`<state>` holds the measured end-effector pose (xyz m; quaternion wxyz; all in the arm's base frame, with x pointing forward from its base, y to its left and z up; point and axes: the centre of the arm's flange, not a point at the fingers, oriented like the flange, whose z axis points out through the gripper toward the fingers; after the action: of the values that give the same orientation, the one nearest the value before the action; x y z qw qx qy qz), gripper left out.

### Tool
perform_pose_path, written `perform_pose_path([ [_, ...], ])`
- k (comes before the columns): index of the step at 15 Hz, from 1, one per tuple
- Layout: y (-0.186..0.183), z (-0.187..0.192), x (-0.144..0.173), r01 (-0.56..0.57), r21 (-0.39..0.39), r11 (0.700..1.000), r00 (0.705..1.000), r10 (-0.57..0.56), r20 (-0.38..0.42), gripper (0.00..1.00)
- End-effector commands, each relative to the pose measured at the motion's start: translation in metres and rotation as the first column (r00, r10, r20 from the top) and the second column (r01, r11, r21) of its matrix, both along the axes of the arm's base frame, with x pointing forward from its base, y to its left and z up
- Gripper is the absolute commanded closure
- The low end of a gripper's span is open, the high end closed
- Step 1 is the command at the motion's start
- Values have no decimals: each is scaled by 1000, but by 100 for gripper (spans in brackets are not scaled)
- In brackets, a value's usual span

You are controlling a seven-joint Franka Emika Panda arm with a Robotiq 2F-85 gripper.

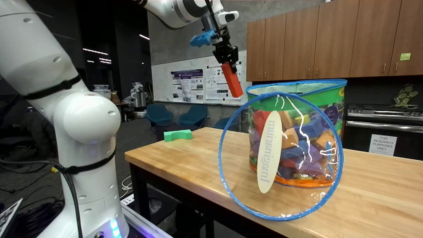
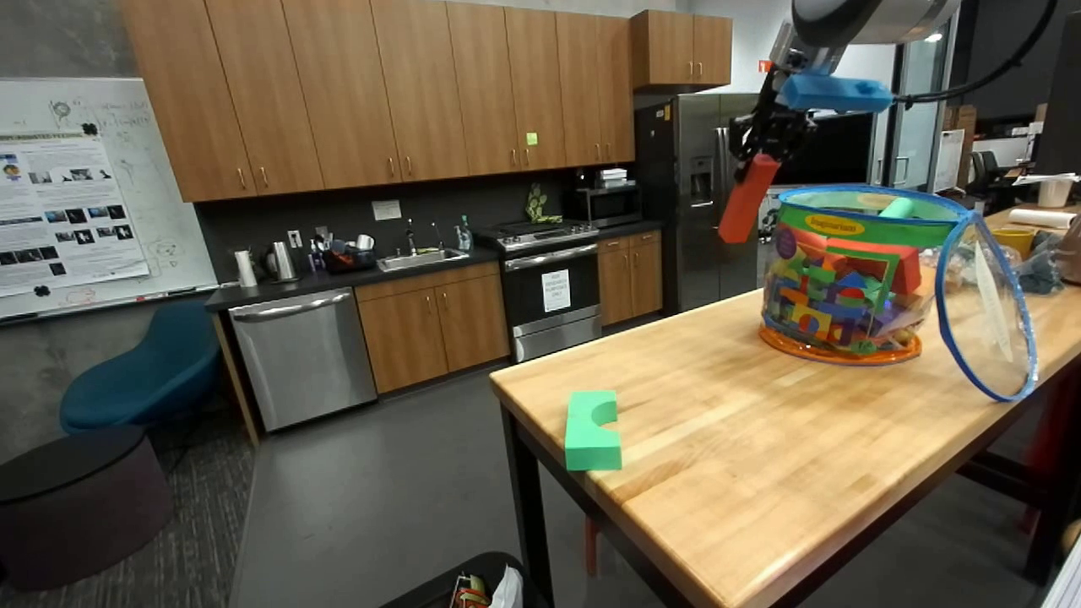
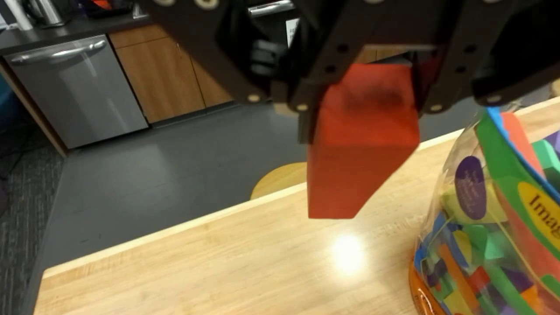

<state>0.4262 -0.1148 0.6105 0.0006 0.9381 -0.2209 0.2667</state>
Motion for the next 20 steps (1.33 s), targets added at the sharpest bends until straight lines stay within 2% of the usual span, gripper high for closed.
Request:
perform_pose_path([
  [1,-18,28,-21,40,-17,999,998,-39,55,84],
  [10,-56,87,-49,206,-12,978,967,-202,153,84],
  [13,-71,92,-57,287,-13,958,950,-283,130,84],
  [19,-108,68,-50,431,-21,902,901,-429,56,84],
  [20,-114,62,-45,472,-36,881,881,-470,46,84],
])
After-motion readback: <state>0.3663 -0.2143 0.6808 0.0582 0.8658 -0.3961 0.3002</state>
